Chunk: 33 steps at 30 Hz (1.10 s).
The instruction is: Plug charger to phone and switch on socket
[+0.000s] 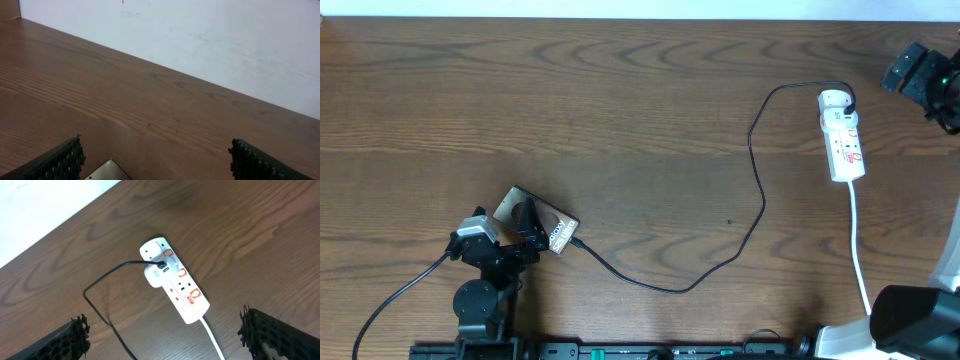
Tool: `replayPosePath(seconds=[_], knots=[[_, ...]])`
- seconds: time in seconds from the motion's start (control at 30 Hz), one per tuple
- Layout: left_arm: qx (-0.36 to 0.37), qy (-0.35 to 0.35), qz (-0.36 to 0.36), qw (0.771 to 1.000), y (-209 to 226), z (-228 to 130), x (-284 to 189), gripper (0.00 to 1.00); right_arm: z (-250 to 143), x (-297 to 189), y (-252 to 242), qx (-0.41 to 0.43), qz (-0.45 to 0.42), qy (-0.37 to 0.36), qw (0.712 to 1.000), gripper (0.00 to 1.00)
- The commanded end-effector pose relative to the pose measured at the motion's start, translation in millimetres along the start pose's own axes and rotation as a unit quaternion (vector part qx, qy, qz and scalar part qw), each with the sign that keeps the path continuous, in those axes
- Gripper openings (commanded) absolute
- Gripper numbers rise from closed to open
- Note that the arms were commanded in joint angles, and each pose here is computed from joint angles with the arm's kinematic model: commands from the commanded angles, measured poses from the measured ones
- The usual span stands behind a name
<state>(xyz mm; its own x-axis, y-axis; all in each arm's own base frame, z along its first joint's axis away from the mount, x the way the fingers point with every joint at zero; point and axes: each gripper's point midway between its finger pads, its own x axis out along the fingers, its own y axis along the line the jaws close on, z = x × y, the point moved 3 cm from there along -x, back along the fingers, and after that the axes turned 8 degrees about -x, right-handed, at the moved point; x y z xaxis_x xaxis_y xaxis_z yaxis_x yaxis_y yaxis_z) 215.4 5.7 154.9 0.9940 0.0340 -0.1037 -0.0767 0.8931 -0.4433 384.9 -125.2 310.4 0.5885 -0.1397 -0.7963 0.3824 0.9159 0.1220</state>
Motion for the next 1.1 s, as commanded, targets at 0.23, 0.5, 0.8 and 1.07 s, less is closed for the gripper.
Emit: replayPosePath(seconds=[0.23,0.5,0.8,1.07], knots=[[0.007,0.021,0.015,1.000,7,-11,0,0.91,0,1,-1,0.007,-0.004,0.001,1.000,0.99],[0.007,0.021,0.015,1.000,7,-11,0,0.91,0,1,-4,0.002,-0.012,0.000,1.000,0.99],[0.007,0.021,0.015,1.000,7,-11,0,0.91,0,5,43,-0.049,0.040,-0.105,0.992,0.99],[0.007,0.021,0.015,1.000,7,-11,0,0.91,-62,-4,98,-0.203,0.109,-0.284,0.931,0.99]])
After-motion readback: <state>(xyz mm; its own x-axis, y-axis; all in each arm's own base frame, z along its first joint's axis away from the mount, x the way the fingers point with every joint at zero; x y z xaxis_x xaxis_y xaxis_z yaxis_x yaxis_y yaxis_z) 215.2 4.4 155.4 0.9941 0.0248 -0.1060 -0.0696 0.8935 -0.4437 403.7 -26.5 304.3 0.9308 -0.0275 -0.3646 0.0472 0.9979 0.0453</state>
